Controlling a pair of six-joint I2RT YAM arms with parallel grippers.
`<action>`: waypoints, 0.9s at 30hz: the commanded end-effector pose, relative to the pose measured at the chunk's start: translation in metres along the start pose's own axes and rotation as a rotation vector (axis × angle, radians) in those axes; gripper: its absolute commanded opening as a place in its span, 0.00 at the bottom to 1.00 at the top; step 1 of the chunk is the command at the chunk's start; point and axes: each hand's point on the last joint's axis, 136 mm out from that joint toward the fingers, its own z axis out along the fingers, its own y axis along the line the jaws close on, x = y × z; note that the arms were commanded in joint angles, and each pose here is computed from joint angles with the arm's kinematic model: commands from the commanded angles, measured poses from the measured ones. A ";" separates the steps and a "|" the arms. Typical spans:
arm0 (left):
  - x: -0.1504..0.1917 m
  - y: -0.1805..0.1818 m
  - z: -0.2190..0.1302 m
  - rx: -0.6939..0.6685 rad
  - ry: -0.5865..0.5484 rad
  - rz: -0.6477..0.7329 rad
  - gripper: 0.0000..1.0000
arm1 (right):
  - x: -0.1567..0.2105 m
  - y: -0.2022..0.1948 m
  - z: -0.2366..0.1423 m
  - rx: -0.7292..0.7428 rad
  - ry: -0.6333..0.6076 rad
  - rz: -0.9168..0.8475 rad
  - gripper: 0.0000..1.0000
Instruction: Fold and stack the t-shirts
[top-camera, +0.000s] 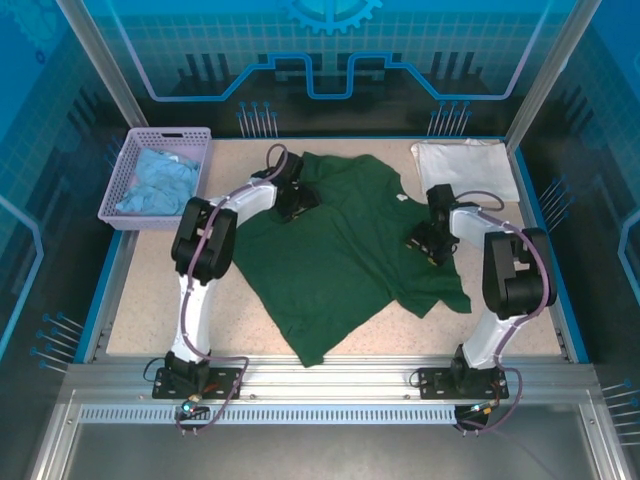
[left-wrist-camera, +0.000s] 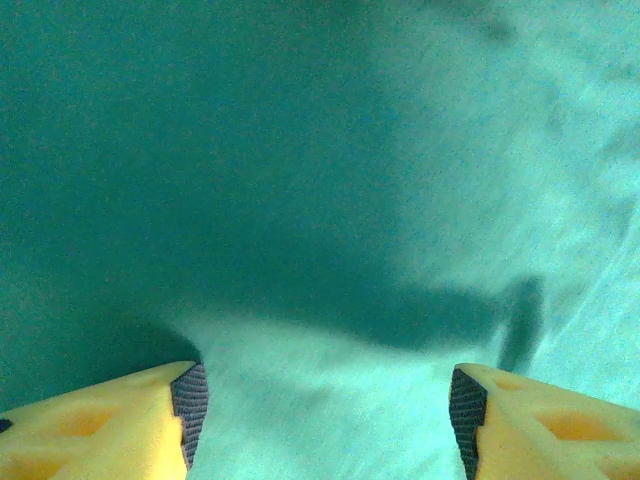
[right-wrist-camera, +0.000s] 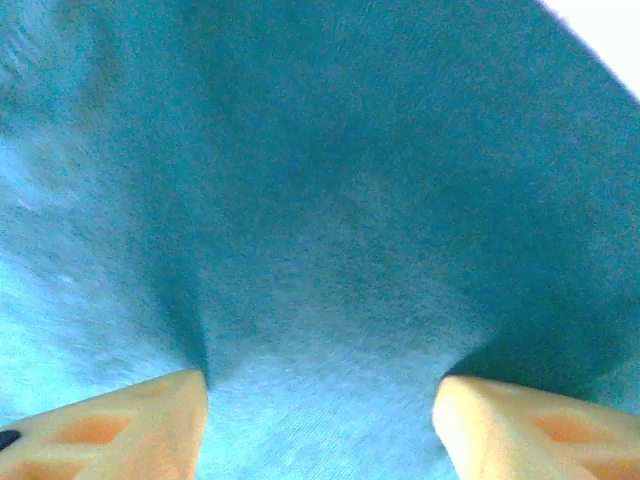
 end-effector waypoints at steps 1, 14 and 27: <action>-0.011 0.001 0.028 -0.043 0.032 0.044 0.70 | 0.007 -0.039 0.011 0.082 0.063 0.150 0.66; -0.071 -0.025 -0.134 0.104 -0.202 0.031 0.99 | 0.009 0.010 -0.085 -0.212 -0.225 -0.040 0.98; -0.070 0.103 -0.117 -0.026 -0.130 -0.200 0.92 | 0.281 0.101 -0.100 -0.324 -0.030 -0.874 0.86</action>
